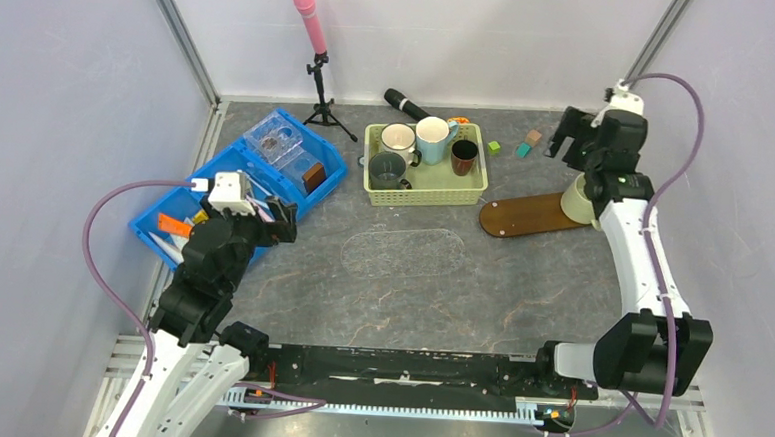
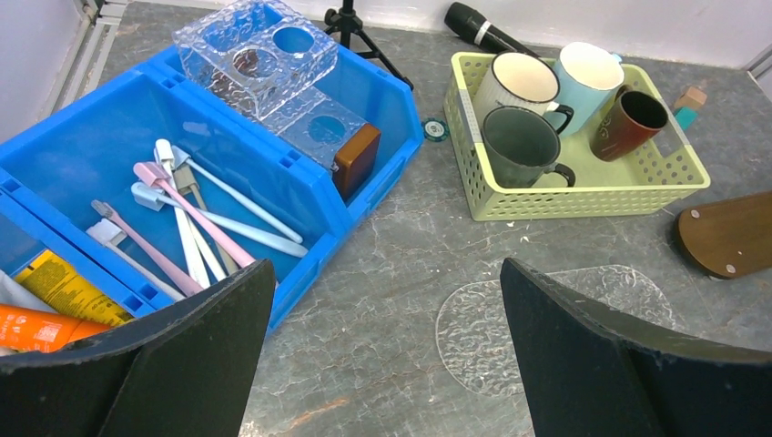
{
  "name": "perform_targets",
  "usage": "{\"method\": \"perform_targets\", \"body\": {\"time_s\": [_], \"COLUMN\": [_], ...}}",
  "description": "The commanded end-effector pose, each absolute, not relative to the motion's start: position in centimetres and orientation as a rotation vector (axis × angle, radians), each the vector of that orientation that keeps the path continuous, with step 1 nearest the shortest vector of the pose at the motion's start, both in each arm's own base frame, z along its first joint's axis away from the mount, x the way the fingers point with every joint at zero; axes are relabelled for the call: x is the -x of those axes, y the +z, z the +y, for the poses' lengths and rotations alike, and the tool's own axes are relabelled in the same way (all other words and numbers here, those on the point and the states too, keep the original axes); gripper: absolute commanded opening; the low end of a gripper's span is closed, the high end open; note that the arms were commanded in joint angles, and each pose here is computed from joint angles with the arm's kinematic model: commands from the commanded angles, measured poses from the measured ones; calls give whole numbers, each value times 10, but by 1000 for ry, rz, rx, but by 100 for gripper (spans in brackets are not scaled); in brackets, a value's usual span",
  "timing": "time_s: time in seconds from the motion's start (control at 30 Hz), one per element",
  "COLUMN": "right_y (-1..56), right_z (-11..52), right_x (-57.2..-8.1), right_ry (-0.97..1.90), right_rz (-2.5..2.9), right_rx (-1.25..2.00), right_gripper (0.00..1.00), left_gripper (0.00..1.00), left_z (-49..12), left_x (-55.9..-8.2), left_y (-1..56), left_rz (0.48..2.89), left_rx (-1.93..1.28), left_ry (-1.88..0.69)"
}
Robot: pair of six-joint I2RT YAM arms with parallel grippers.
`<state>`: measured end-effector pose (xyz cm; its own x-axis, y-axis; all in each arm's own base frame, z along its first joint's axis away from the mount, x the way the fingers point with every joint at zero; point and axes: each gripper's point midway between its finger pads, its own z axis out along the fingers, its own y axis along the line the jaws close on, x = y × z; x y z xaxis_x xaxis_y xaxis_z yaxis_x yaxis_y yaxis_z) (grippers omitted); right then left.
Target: Prepare toiletry sets of a toothbrush and toothpaste on the tray
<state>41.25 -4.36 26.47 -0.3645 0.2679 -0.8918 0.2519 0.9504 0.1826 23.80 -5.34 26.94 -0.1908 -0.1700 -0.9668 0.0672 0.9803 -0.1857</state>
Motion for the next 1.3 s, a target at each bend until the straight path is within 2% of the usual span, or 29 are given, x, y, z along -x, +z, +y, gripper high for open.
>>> {"method": "perform_targets", "body": {"time_s": [0.0,0.33,0.63,0.97,1.27], "right_y": [270,244,209,199,200], "right_z": [0,81,135,139,139], "right_x": [-417,-410,-388,-374,-372], "right_ry": [101,261,359,366,367], "right_rz": [1960,1990,2026,2013,2004], "right_rx": [-193,34,209,247,256], "right_gripper": [98,98,97,97,97], "left_gripper": [100,100,96,94,87], "left_z": [-50,-48,-32,14,62], "left_x": [-244,-266,-341,-421,-465], "left_y": [266,257,278,272,241], "left_rz": [1758,1834,1923,1896,1882], "left_rx": [92,170,385,633,831], "left_ry": [-183,-132,75,89,18]}}
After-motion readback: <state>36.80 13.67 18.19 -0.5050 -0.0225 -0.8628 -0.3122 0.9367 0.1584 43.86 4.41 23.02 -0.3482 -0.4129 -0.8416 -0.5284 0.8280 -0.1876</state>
